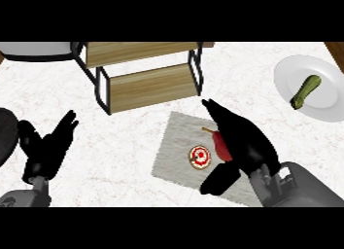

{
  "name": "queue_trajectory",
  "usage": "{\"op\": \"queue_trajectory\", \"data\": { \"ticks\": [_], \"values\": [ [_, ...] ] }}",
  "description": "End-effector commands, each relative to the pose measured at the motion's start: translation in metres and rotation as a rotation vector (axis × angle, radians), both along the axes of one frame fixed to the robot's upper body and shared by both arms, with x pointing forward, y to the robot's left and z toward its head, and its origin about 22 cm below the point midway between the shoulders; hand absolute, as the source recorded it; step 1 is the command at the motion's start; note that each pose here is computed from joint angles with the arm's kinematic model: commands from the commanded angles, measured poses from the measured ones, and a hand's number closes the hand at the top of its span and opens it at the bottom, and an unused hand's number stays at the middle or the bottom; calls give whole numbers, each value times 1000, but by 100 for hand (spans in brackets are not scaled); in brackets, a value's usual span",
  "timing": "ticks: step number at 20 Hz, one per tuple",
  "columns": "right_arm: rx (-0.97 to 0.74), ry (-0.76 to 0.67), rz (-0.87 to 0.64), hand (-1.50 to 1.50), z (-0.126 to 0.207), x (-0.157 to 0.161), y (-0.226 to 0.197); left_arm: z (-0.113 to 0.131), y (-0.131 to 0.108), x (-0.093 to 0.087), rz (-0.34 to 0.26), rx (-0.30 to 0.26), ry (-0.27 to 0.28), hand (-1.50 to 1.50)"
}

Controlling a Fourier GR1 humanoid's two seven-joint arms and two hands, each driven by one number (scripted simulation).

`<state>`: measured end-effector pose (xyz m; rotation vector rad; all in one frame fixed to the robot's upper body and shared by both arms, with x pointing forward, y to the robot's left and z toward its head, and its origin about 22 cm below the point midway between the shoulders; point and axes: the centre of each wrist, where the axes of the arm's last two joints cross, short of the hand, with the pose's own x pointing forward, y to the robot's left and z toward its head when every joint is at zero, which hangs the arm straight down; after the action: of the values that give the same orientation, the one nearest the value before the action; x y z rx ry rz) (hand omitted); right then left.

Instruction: Pick the cupcake from the placemat and place it in the tiered shelf

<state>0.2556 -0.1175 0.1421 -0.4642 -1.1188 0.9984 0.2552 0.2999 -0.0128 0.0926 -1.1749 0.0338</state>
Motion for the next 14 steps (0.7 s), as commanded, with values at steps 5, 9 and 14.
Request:
{"op": "queue_trajectory", "data": {
  "ticks": [5,9,14],
  "values": [
    [-97,20,-72,-150,-40,-15,19,-24,-10,-4,11,-28,66,0],
    [-99,38,-84,-150,-30,-13,15,-25,-10,-17,12,-9,58,0],
    [-148,37,-100,-150,-40,4,14,-10,-3,2,15,-16,72,0]
  ]
}}
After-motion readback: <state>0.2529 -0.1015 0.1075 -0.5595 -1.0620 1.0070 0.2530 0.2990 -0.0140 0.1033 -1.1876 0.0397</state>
